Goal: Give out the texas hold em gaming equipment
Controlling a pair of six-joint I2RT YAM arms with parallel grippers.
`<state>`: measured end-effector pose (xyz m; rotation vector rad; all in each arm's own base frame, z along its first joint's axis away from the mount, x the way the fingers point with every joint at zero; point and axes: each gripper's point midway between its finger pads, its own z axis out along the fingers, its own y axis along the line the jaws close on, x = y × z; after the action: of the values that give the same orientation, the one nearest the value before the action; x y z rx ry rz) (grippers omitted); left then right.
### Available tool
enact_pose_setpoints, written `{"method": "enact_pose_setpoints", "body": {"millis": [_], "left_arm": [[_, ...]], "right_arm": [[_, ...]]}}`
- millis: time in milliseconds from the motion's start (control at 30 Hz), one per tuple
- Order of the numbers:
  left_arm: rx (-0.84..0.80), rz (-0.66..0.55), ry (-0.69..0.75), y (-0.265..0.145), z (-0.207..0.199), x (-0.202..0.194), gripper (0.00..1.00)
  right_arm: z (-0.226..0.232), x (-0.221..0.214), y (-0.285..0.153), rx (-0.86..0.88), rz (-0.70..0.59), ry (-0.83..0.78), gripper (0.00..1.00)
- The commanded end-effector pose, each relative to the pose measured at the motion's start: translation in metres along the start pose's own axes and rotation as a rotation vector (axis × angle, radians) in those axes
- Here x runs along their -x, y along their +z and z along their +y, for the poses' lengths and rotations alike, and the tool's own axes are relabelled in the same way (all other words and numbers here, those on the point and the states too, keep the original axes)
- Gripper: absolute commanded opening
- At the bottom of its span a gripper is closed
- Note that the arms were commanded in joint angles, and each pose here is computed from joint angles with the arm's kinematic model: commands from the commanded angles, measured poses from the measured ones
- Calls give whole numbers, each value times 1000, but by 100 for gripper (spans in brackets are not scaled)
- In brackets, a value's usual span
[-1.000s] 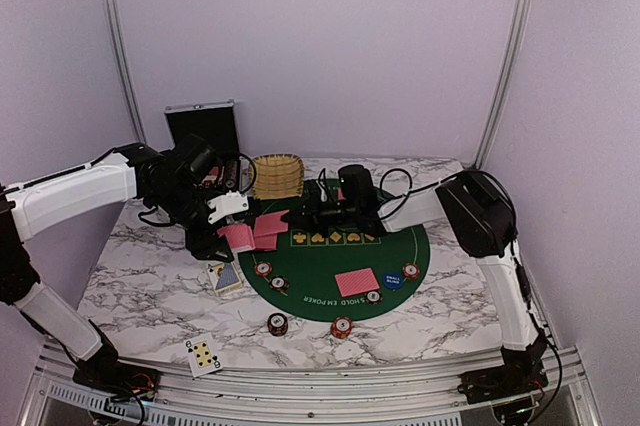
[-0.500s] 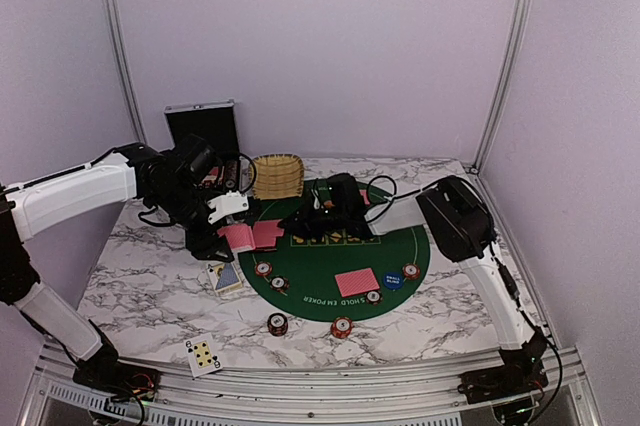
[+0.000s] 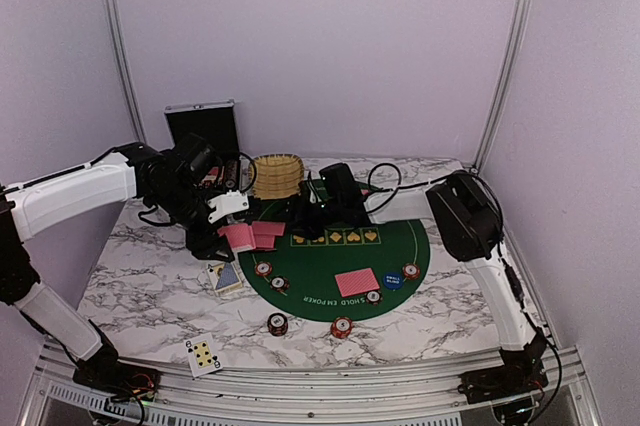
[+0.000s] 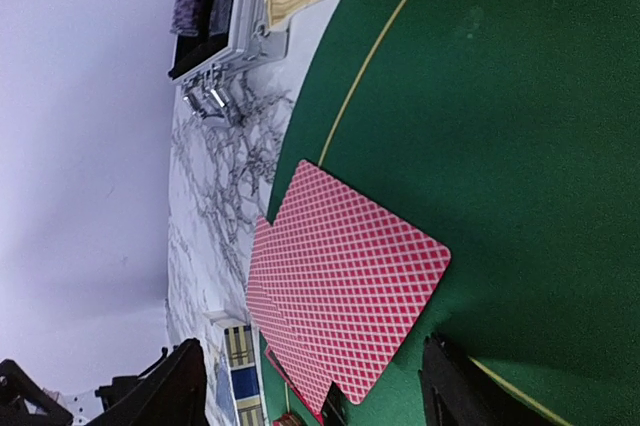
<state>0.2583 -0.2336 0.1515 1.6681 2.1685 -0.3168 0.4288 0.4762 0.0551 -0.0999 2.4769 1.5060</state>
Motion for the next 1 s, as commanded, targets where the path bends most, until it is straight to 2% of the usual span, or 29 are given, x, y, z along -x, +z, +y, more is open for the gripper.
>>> {"method": "enact_pose_setpoints", "body": {"millis": [0,233,433,700,967], "left_arm": [[9,-51,8,-14,3,13,8],[13,-53,9,-14,3,14,8],[12,-56,8,-15,3,15,8],[15,-47,15,-13,5,15,9],[18,-21,31,-6,4,13,8]], "right_arm": [[3,-3,-23,-136,-10,-63,75],[29,-3,-59,-149,-57,-128,85],[72,-21,-82,8,-59,-150,92],[133,-69,-91,251,40,-138,94],[155,-98,-83,351,106,-124,94]]}}
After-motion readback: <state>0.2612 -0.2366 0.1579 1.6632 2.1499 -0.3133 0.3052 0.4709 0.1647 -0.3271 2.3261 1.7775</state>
